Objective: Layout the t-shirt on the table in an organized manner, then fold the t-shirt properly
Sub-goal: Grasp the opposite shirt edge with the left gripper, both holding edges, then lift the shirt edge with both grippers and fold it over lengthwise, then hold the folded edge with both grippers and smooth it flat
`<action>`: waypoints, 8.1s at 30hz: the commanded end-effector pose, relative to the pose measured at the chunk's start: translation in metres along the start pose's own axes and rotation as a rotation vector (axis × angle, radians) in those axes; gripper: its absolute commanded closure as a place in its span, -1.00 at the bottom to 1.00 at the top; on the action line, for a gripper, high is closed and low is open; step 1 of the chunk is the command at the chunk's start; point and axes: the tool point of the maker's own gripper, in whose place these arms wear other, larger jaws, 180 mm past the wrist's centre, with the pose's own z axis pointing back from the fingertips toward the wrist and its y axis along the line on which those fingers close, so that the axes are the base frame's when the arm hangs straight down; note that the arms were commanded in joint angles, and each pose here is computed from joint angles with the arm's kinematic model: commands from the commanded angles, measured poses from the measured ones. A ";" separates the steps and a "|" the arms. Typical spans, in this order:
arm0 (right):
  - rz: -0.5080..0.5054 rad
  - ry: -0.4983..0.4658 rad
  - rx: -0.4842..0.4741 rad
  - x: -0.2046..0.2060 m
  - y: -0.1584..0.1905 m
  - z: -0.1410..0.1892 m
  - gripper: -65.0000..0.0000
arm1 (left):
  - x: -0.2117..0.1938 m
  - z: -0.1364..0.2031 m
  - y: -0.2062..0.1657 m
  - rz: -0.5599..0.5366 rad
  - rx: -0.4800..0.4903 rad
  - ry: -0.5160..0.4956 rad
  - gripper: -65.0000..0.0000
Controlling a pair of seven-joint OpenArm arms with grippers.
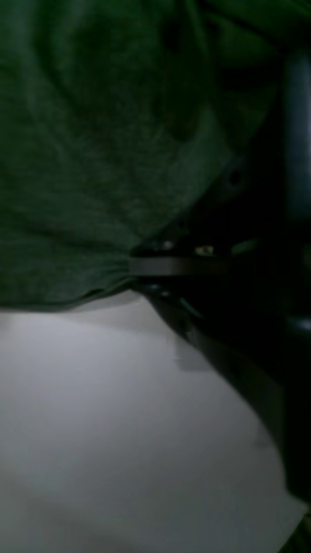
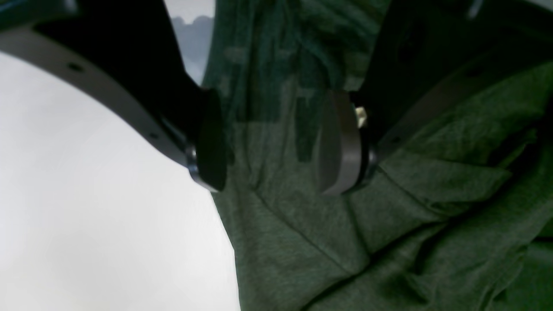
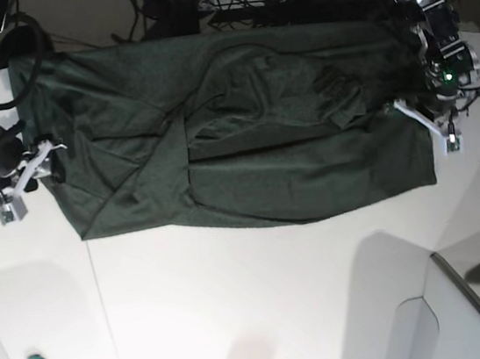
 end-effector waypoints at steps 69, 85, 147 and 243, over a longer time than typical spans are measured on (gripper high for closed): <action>0.143 0.097 0.106 0.102 -0.020 -0.117 -0.01 | 0.106 -0.074 -0.016 0.118 -0.114 -0.146 1.00; 0.126 0.102 0.156 0.083 0.010 -0.128 0.04 | 0.109 -0.074 -0.013 0.113 -0.110 -0.152 1.00; 0.266 -0.129 0.005 0.130 -0.048 -0.064 0.98 | 0.119 0.046 -0.013 0.058 -0.153 -0.333 1.00; 0.115 -0.098 -0.147 0.017 -0.048 0.030 0.15 | 0.016 0.092 0.041 0.143 0.030 -0.298 -0.58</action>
